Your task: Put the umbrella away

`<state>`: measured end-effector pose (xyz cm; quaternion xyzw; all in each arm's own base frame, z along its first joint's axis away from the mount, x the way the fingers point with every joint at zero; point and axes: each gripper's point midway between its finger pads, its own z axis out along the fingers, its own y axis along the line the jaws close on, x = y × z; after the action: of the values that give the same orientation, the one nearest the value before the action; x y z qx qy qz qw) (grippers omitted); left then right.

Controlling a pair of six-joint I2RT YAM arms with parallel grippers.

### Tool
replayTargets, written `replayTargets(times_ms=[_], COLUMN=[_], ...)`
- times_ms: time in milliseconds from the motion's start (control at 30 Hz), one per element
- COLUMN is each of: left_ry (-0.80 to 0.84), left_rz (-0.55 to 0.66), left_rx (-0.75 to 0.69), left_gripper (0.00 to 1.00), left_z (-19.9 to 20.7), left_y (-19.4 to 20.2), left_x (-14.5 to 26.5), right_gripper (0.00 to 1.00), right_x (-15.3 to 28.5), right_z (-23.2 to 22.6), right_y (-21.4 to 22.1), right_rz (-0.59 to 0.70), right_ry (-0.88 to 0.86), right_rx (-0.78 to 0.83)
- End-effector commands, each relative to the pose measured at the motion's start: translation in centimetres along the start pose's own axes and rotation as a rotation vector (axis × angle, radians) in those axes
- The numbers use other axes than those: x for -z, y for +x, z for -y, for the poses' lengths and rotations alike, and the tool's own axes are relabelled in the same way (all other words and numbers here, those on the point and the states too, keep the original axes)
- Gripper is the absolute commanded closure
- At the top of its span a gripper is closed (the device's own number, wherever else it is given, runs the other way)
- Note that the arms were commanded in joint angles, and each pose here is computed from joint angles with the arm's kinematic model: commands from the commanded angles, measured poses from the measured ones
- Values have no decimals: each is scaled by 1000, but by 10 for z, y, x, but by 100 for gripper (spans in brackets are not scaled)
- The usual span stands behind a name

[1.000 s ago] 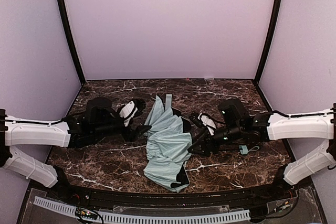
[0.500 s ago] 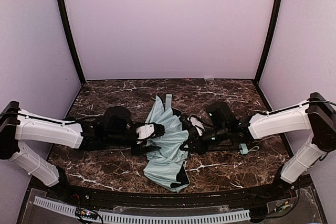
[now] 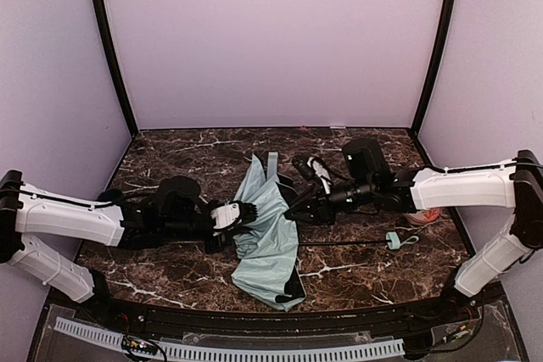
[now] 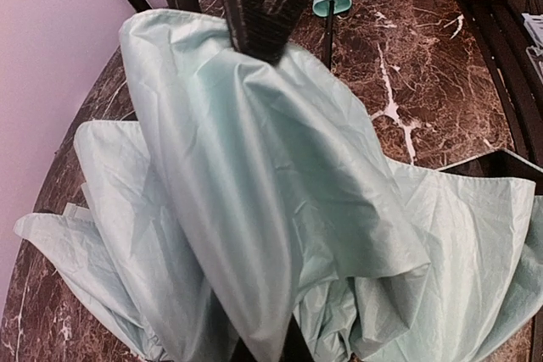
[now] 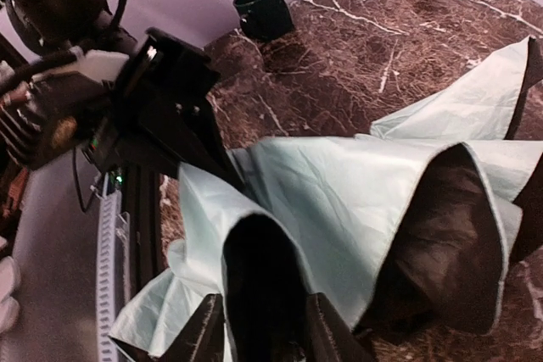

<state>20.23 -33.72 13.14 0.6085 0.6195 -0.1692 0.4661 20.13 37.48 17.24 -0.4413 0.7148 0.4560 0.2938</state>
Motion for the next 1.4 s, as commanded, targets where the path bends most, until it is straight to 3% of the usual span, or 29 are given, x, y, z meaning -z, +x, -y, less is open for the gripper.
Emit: replayTargets(times_ms=[0, 300, 533, 733, 1033, 1233, 1300, 1367], left_ry=[-26, -93, -38, -22, 91, 137, 125, 115], left_rz=[71, 29, -131, -208, -222, -132, -112, -100], left_rx=[40, 227, 430, 525, 557, 521, 518, 512], left_gripper=[100, 100, 100, 100, 100, 100, 95, 79], left_z=[-2, -32, -49, -49, -29, -25, -29, -32], left_y=[-12, 5, 45, 81, 94, 77, 73, 70], left_x=[11, 8, -21, -38, -59, -59, -59, -58], right_gripper=[61, 50, 46, 42, 44, 48, 49, 50], right_x=[16, 29, 2, -35, -76, -97, -100, -101], right_z=[10, 14, 4, 36, 74, 99, 104, 108], right_y=[-11, 3, -12, 5, 6, 43, 57, 70], right_rz=[-4, -6, 8, -46, -20, -114, -143, -174], right_ry=[82, 121, 51, 72, 128, 173, 182, 199], right_rx=[41, 27, 80, 6, -59, -155, -191, -225])
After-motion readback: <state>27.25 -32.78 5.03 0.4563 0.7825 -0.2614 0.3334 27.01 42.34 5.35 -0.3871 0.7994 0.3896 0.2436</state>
